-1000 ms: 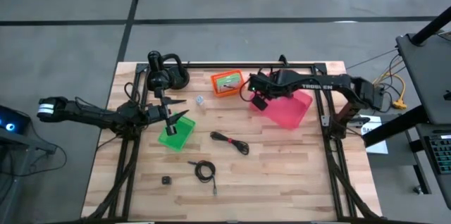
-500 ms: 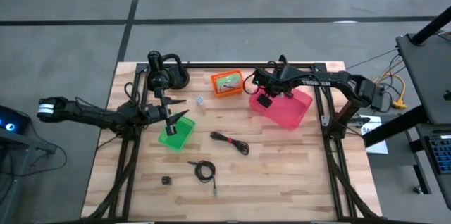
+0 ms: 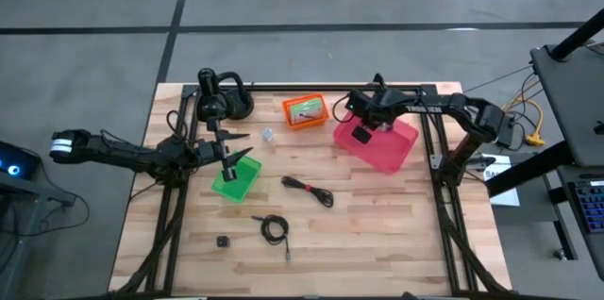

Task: Pick and place items into bin
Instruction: Put the white charger cable into the pink bin, then put the top black charger cable into the pink bin

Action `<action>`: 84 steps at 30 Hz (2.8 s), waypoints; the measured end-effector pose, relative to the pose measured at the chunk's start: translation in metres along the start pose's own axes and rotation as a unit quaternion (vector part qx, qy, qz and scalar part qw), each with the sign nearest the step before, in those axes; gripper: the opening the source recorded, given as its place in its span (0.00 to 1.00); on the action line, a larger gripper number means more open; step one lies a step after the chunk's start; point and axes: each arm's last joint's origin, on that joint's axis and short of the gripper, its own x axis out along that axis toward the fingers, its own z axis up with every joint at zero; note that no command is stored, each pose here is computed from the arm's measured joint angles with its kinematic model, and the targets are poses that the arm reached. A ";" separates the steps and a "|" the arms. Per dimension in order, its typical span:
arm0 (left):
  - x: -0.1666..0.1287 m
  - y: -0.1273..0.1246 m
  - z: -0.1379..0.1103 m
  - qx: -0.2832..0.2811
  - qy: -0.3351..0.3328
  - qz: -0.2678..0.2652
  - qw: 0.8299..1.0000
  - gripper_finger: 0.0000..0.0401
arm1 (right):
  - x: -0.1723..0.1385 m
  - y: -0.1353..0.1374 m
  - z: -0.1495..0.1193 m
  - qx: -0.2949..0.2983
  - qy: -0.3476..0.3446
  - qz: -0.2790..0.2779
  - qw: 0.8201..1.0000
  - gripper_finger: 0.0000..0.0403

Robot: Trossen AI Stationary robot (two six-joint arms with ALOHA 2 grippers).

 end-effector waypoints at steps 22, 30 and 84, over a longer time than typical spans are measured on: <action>0.000 0.000 0.000 0.000 0.001 0.000 1.000 0.40 | 0.008 -0.001 0.005 -0.048 -0.041 0.041 0.997 0.06; 0.000 0.000 0.000 0.000 0.001 0.000 1.000 0.40 | 0.010 0.000 0.002 -0.051 -0.035 0.044 0.997 0.06; 0.000 0.000 0.000 0.000 0.000 0.000 1.000 0.40 | -0.072 0.046 0.022 0.001 -0.292 0.117 0.949 0.18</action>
